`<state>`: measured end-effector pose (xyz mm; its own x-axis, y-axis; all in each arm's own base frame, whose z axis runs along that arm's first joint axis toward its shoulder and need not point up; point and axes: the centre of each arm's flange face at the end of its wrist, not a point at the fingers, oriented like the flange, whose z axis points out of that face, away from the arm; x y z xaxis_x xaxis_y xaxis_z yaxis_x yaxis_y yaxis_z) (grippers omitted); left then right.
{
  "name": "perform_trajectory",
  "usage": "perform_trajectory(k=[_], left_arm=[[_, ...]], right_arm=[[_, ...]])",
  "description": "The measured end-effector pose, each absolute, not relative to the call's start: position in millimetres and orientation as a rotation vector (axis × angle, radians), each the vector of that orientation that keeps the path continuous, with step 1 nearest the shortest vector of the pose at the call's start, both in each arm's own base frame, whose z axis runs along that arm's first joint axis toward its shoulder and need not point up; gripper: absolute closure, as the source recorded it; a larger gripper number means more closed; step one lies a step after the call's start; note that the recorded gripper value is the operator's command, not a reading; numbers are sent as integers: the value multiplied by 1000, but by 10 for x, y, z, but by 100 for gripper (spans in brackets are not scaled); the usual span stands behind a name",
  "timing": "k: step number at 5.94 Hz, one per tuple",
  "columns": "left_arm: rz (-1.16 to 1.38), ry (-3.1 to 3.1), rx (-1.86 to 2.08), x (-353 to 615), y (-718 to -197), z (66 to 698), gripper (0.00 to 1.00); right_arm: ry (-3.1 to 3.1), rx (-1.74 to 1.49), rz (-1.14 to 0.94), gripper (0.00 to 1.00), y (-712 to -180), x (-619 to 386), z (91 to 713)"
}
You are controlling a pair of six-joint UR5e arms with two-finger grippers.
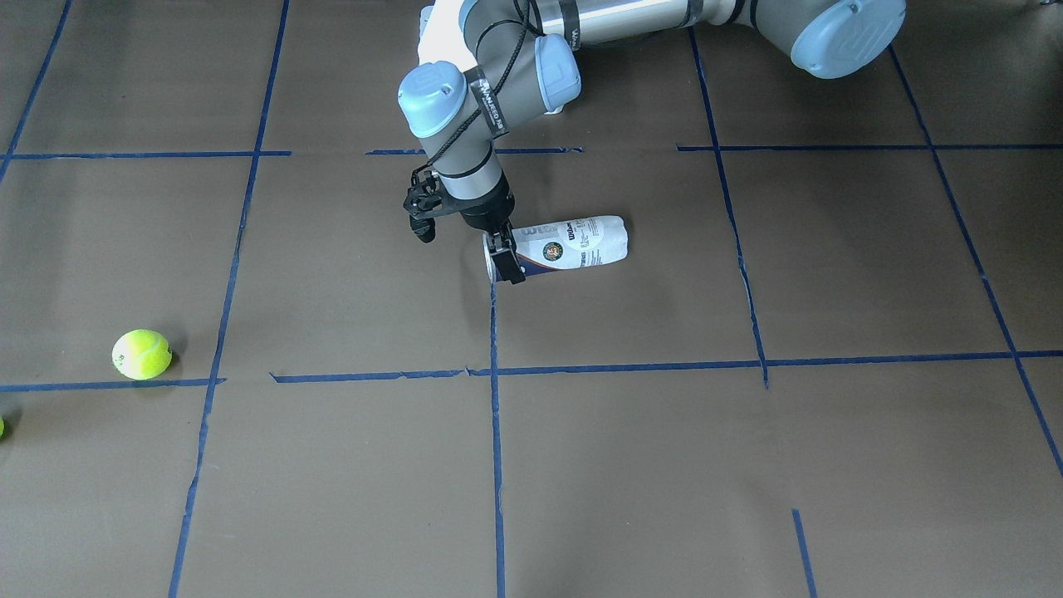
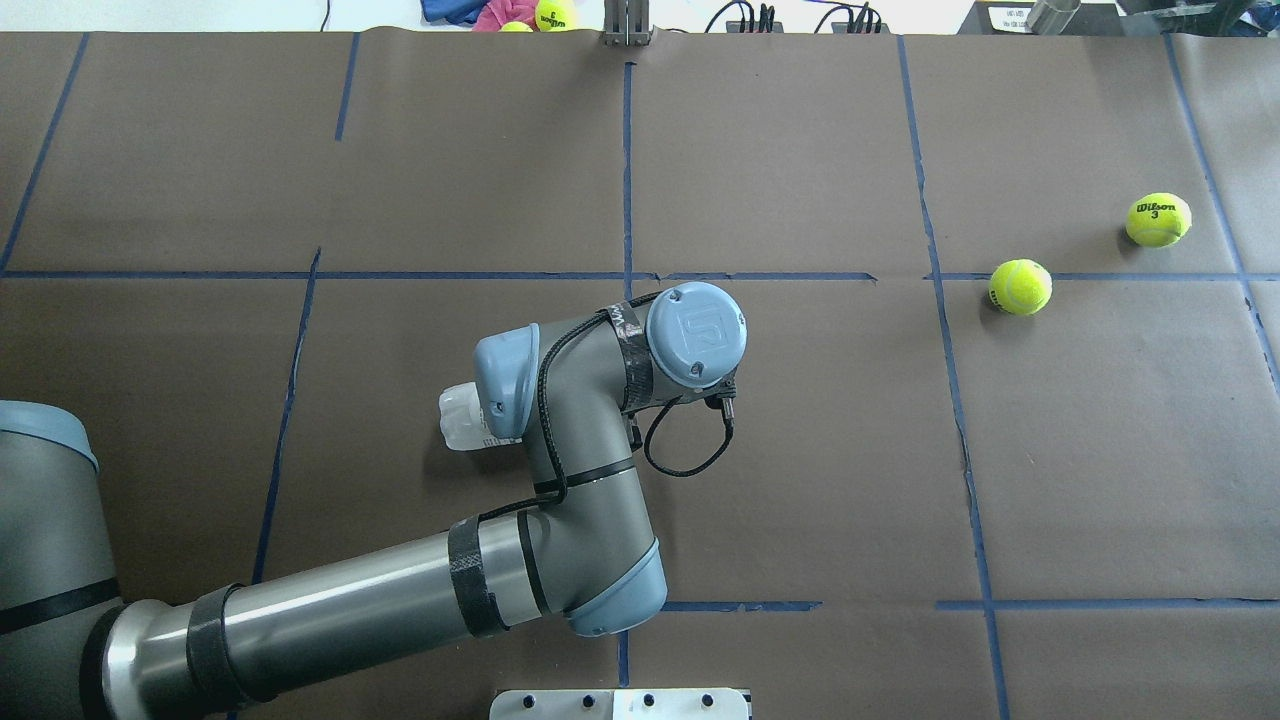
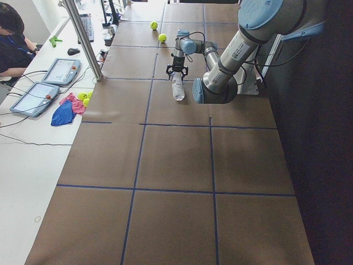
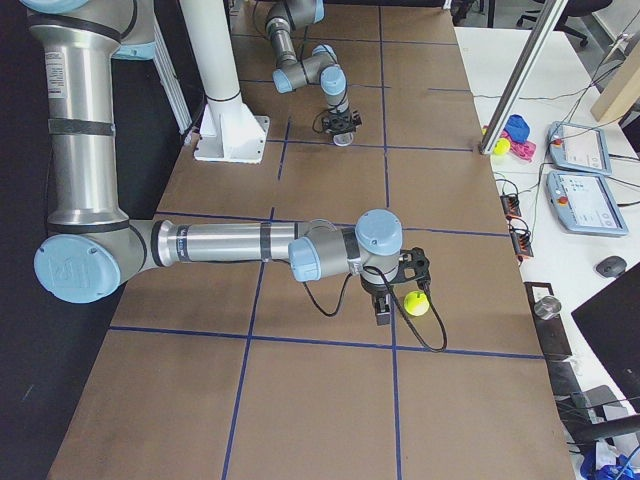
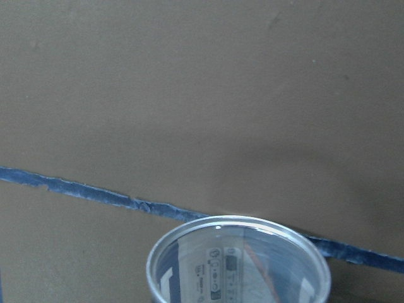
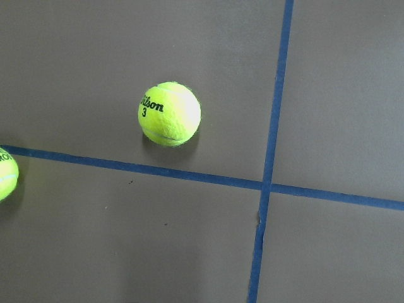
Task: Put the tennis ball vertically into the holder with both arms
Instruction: 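Hold the tube with the left gripper near the table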
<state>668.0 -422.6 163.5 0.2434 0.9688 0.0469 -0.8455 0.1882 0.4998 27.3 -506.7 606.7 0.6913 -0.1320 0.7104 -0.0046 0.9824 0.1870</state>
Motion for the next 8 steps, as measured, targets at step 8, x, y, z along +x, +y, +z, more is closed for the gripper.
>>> perform_trajectory(k=[8], left_arm=[[1310, 315, 483, 6731, -4185, 1693, 21]], right_arm=[[-805, 178, -71, 0, -5067, 274, 6076]])
